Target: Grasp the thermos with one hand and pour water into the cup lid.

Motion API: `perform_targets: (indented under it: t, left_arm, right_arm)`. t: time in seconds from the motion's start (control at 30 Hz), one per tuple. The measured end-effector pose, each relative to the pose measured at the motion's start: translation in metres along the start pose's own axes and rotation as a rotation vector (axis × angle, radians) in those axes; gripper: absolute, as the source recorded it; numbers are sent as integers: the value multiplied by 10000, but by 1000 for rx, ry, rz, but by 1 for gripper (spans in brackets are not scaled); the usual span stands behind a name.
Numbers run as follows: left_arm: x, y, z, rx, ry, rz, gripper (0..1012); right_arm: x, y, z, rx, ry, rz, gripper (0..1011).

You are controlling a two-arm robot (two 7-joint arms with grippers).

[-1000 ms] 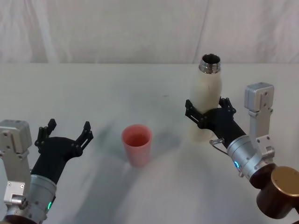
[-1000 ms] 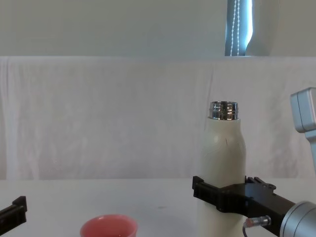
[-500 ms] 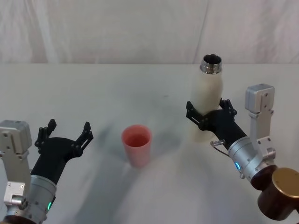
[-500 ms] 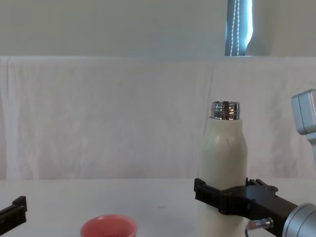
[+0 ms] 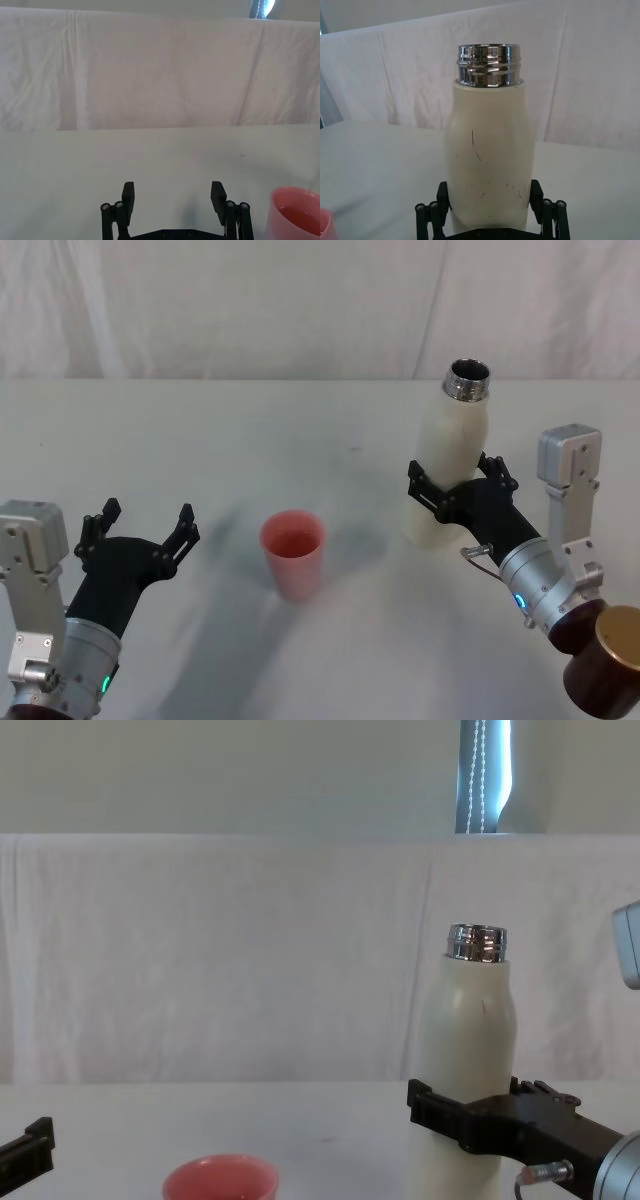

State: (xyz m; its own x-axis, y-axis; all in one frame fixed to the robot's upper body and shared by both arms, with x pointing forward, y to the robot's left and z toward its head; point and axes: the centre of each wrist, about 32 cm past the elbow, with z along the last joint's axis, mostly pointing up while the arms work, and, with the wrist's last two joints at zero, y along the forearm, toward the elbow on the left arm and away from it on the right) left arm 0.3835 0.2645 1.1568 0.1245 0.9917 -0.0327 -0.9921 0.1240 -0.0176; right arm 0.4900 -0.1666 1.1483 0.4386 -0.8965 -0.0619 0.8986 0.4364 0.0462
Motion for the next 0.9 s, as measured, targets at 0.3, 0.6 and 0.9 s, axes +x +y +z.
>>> perform_targets:
  t: [0.3, 0.6, 0.9]
  left_arm:
    - [0, 0, 0, 0, 0, 0, 1001]
    - [0, 0, 0, 0, 0, 0, 1001]
    - [0, 0, 0, 0, 0, 0, 1001]
  right_arm:
    - [4, -16, 20, 3, -3, 7, 1001]
    - [-38, -92, 45, 12, -5, 19, 1001]
    - [-105, -235, 60, 20, -5, 29, 1001]
